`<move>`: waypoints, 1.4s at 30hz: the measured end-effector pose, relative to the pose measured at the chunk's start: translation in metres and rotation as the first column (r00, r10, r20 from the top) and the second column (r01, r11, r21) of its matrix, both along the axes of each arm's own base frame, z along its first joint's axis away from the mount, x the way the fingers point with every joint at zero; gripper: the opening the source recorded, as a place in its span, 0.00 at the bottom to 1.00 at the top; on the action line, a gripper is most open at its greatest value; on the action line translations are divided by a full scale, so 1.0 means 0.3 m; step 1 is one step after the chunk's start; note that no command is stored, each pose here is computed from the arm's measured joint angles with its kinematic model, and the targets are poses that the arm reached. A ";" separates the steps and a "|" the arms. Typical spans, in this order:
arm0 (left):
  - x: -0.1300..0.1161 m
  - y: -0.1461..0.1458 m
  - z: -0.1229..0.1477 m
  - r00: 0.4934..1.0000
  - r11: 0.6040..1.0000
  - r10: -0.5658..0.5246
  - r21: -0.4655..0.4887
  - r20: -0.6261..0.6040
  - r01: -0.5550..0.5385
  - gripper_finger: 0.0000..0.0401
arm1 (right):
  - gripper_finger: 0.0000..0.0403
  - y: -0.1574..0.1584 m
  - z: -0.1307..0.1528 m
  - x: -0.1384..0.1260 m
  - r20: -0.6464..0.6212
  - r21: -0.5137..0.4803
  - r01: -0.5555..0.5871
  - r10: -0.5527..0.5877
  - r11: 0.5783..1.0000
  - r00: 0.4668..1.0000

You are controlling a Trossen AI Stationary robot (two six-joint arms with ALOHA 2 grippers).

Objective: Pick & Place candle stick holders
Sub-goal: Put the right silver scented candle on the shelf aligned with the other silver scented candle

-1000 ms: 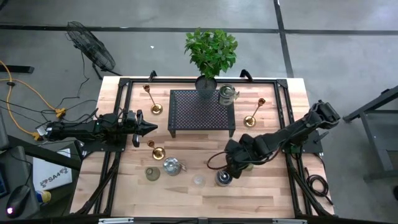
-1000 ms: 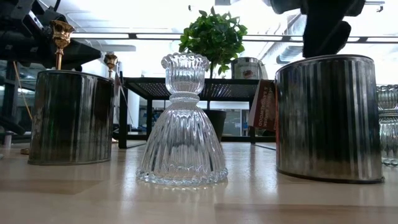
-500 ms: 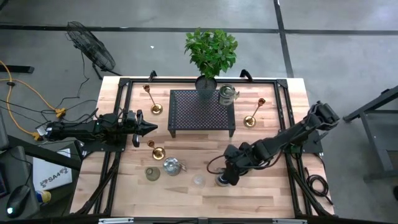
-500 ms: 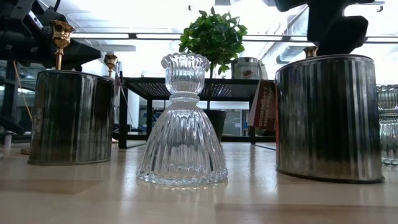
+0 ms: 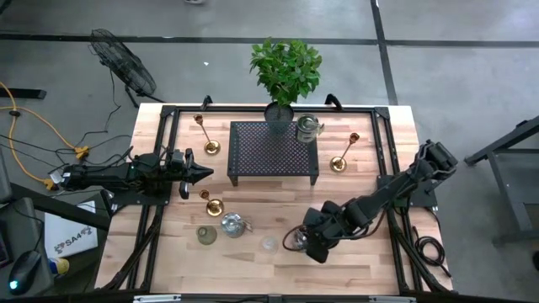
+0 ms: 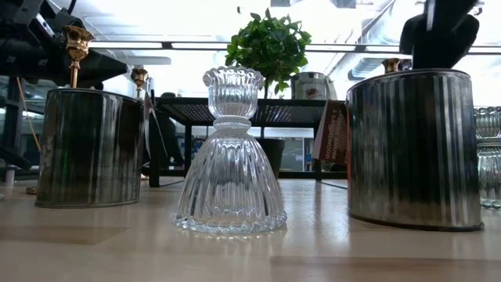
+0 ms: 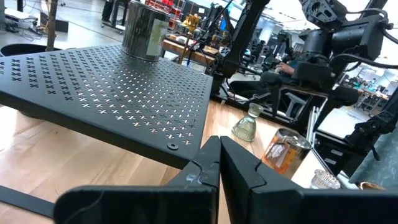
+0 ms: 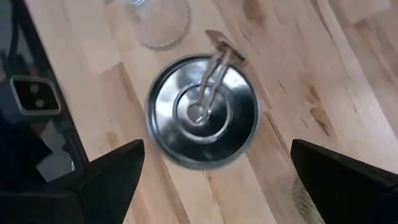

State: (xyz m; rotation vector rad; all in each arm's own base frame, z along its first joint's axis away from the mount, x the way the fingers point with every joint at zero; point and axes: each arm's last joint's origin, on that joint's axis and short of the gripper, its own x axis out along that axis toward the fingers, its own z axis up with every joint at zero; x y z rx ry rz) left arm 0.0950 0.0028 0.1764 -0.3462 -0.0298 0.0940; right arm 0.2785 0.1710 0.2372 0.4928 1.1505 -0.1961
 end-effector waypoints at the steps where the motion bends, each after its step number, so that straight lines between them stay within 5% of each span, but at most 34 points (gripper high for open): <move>1: 0.000 0.000 0.000 1.000 1.000 0.000 0.000 0.000 0.000 0.00 | 0.99 0.006 0.001 -0.005 0.004 -0.016 -0.029 0.029 0.999 1.000; 10: 0.000 0.000 0.000 1.000 1.000 0.000 0.000 0.000 0.000 0.00 | 0.99 0.072 0.021 -0.084 0.021 -0.263 -0.330 0.348 0.907 0.937; 24: 0.000 0.000 0.000 1.000 1.000 0.000 0.000 0.000 0.000 0.00 | 0.99 0.056 -0.067 -0.119 0.133 -0.221 -0.347 0.380 0.912 0.915; 34: 0.000 0.000 0.000 1.000 1.000 0.000 0.000 0.000 0.000 0.00 | 0.99 -0.011 -0.083 -0.114 0.229 -0.301 -0.443 0.515 0.845 0.826; 42: 0.000 0.000 0.000 1.000 1.000 0.000 0.000 0.000 0.000 0.00 | 0.99 -0.038 -0.144 -0.116 0.320 -0.289 -0.442 0.521 0.849 0.791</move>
